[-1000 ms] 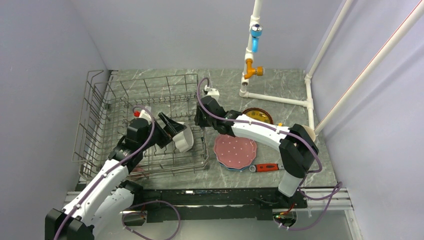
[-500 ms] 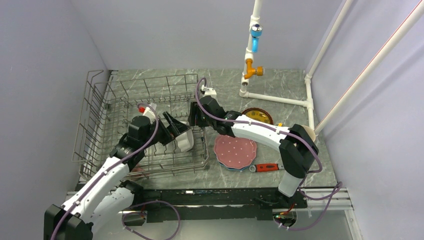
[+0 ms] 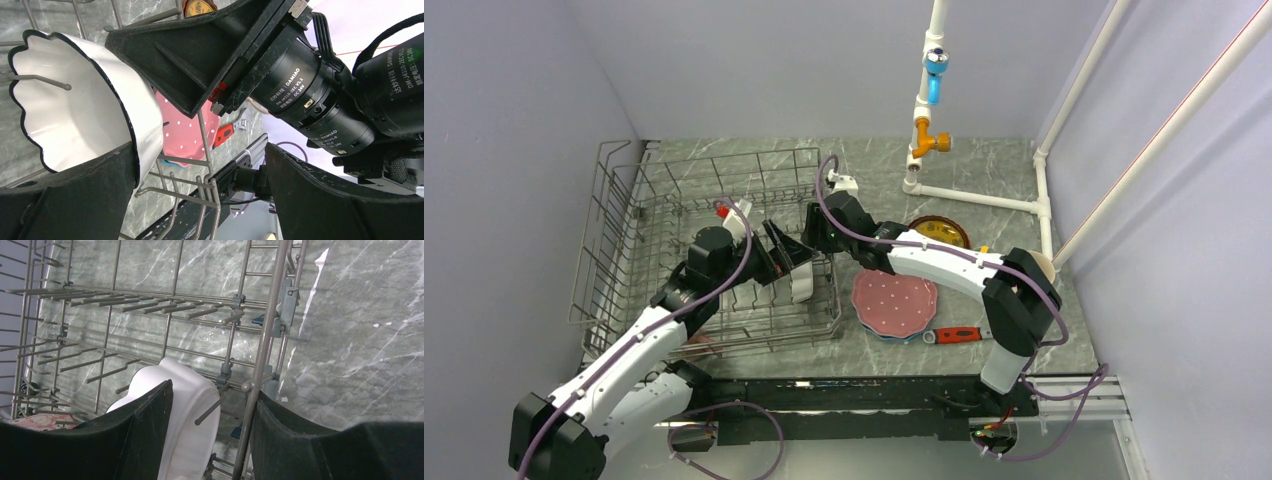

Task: Load the mixed dishes into the dish rack

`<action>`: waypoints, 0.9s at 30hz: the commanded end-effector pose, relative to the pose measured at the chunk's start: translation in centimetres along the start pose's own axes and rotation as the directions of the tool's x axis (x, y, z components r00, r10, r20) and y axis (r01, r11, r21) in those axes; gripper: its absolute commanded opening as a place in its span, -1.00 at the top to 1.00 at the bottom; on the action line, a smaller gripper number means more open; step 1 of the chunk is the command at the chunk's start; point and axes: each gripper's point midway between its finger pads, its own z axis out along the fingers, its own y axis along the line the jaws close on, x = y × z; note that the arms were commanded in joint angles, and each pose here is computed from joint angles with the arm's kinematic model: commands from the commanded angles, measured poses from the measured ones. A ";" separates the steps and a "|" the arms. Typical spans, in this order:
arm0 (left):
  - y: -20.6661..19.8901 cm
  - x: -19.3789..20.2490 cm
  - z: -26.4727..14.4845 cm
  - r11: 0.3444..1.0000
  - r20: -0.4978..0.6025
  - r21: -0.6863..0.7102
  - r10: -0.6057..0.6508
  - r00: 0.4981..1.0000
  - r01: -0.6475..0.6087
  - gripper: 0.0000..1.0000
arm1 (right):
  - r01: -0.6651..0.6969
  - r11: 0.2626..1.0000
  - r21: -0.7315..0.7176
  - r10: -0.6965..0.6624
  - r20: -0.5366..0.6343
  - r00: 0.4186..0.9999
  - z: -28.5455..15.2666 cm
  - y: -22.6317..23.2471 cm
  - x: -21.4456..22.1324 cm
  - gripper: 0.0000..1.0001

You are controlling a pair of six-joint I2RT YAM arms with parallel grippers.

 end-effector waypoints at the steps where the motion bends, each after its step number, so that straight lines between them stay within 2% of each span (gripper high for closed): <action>1: -1.3 -0.6 -0.5 0.999 0.026 0.031 0.044 0.999 -0.045 -0.99 | -0.004 0.995 -0.100 0.010 0.063 0.998 -1.8 2.6 -2.2 -0.15; 3: -0.5 -0.9 -0.9 0.997 0.040 -0.025 0.071 0.997 -0.071 -0.99 | 0.000 0.996 -0.092 0.007 0.068 0.998 -1.9 2.4 -2.3 -0.18; 12: 1.1 -2.9 -4.3 0.957 0.127 -0.195 0.240 0.962 -0.213 -0.99 | 0.032 0.997 -0.070 -0.024 0.109 0.994 -3.9 1.7 -3.5 -0.61; 17: 1.0 -4.5 -6.6 0.915 0.160 -0.275 0.348 0.924 -0.297 -0.99 | 0.056 0.994 -0.092 -0.041 0.156 0.987 -6.8 2.1 -5.2 -0.74; 21: 0.8 -6.5 -9.0 0.863 0.212 -0.365 0.442 0.871 -0.349 -0.99 | 0.091 0.993 -0.075 -0.072 0.220 0.973 -9.9 1.6 -7.2 -0.79; 25: -0.9 -7.8 -11.1 0.829 0.250 -0.371 0.523 0.815 -0.418 -0.99 | 0.130 0.991 0.024 -0.132 0.283 0.950 -12.9 -1.4 -7.8 -0.84; 27: -1.6 -8.2 -11.8 0.822 0.270 -0.366 0.542 0.796 -0.436 -0.99 | 0.115 0.976 0.184 -0.168 0.301 0.939 -13.7 -5.5 -7.0 -0.83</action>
